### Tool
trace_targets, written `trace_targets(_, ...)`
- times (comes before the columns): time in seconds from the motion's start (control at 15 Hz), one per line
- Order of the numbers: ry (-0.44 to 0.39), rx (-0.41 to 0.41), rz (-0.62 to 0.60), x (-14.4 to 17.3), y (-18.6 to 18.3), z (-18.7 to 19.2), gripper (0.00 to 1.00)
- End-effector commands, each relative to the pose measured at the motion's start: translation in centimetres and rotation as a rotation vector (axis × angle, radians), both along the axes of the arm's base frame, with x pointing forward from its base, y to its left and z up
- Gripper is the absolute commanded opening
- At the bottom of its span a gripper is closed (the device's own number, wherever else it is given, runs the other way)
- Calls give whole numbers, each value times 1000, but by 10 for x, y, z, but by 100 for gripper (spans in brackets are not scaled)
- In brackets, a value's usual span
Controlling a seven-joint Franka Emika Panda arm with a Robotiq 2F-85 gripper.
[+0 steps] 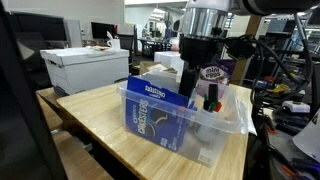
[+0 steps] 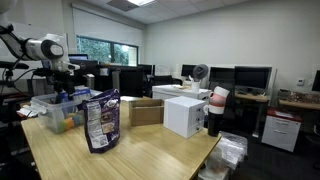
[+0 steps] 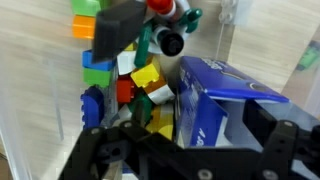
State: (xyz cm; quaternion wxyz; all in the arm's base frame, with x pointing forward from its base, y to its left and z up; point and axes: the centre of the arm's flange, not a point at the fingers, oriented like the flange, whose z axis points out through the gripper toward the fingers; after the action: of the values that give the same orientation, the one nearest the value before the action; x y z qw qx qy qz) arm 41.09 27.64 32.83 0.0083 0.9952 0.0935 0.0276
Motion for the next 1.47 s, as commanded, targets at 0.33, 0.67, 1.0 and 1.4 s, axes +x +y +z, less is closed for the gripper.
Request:
trace_targets(0.33, -9, -4, -6, -10, 3, -13, 100)
trace_targets(0.67, 11, 5, 9, -2, 0, -7, 100)
trace_targets(1.0, 3, 4, 9, -2, 4, -10, 70)
trace_targets(1.4, 7, 4, 13, -3, 5, -12, 40)
